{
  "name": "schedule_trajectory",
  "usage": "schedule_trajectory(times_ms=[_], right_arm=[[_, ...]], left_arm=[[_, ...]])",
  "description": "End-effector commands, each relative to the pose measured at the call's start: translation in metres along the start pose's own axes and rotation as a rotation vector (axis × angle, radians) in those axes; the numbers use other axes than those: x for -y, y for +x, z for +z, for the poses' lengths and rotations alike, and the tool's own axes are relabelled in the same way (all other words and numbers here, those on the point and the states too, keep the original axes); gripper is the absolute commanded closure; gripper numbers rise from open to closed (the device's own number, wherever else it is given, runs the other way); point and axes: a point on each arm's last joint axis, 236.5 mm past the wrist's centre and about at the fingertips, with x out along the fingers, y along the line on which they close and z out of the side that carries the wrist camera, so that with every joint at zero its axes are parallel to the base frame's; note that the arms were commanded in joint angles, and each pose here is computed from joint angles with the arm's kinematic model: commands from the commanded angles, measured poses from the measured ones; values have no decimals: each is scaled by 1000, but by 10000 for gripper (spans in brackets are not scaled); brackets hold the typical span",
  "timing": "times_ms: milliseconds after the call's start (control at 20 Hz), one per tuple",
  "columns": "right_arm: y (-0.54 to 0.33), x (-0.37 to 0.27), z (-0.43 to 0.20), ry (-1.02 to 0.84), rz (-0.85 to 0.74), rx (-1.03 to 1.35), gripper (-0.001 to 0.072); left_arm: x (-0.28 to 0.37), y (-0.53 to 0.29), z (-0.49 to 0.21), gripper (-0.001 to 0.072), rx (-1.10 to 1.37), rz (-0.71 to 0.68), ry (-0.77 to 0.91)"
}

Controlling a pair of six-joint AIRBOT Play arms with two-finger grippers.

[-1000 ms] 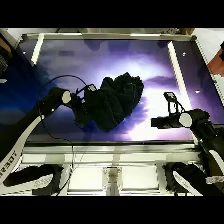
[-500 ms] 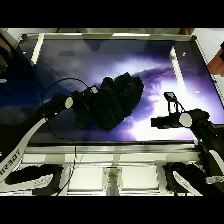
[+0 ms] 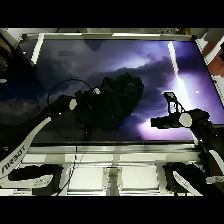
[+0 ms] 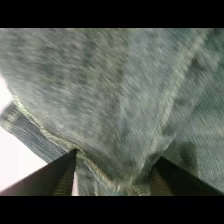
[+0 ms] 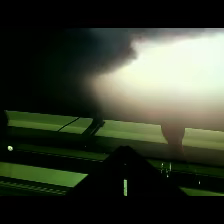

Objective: Fold the clothes and pants, and hang the long-sleeved shirts on hangers.

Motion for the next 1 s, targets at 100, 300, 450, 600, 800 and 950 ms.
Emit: schedule_trajectory(times_ms=[100,300,450,600,800,950], right_arm=[[0,-1,0,2,3,-1,687],[0,-1,1,1,4,4,687],[-1,-2,5,1,8,19,687],[-16,-10,23,-41,25,70,687],[-57,-25,78,-120,46,202,554],[-69,-41,127,-173,59,244,506]], left_arm=[[-1,15,7,564,44,15,-62],[-1,5,5,680,32,-2,-139],[-24,-39,2,681,41,30,-173],[-62,-113,-22,681,27,115,-276],[-137,-255,-87,681,41,497,-488],[-149,-347,-141,681,22,737,-628]])
